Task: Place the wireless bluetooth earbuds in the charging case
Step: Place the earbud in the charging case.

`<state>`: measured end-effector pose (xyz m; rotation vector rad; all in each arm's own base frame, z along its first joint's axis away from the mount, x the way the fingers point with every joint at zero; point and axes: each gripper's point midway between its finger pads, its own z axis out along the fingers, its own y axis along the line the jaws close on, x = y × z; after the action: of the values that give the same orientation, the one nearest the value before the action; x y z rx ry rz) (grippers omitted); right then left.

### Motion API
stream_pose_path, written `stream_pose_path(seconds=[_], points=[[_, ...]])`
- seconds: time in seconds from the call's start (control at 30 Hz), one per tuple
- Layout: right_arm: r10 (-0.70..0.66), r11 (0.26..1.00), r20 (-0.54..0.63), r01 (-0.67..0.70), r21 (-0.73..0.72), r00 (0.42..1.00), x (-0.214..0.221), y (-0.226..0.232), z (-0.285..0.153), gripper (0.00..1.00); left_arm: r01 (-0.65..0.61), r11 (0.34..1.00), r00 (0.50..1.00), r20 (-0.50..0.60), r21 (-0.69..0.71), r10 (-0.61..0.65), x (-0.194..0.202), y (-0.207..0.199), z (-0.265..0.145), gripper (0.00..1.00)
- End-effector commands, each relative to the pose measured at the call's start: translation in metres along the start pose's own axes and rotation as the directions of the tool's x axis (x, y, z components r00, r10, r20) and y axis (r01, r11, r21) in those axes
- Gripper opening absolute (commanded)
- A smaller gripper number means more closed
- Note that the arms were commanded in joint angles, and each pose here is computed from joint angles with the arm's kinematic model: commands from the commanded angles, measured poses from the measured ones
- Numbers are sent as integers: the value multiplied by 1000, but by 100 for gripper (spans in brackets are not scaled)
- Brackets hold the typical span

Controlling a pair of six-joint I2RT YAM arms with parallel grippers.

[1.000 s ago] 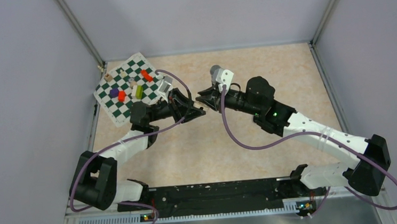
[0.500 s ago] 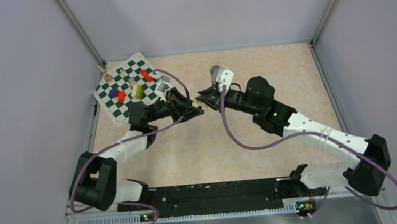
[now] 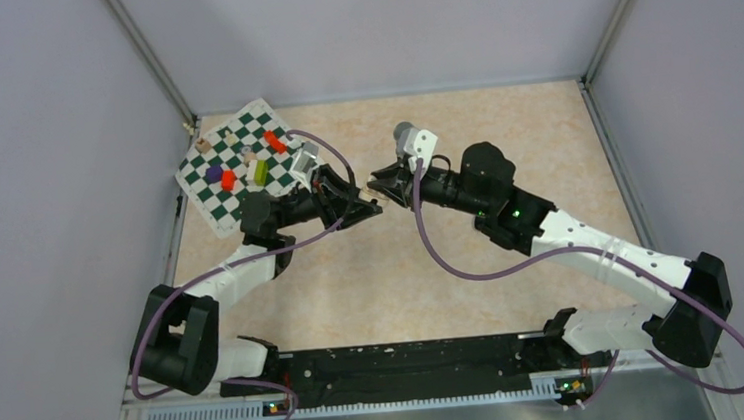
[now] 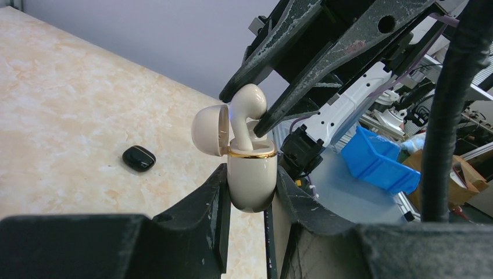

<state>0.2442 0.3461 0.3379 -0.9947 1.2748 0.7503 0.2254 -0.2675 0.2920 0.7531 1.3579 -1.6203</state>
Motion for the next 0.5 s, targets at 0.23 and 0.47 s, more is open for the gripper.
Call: stream_pose_path(seconds=[0.23,0.47], points=[[28,997,-5,-28,-74,1000,-12,15,-2,6,-145,989,988,52,38,143,-19,-17,1,0],[42,995,0,-42,-88,999,-20,17,-3,19,-161,986,986,52,49,158,-20,-20,0,0]])
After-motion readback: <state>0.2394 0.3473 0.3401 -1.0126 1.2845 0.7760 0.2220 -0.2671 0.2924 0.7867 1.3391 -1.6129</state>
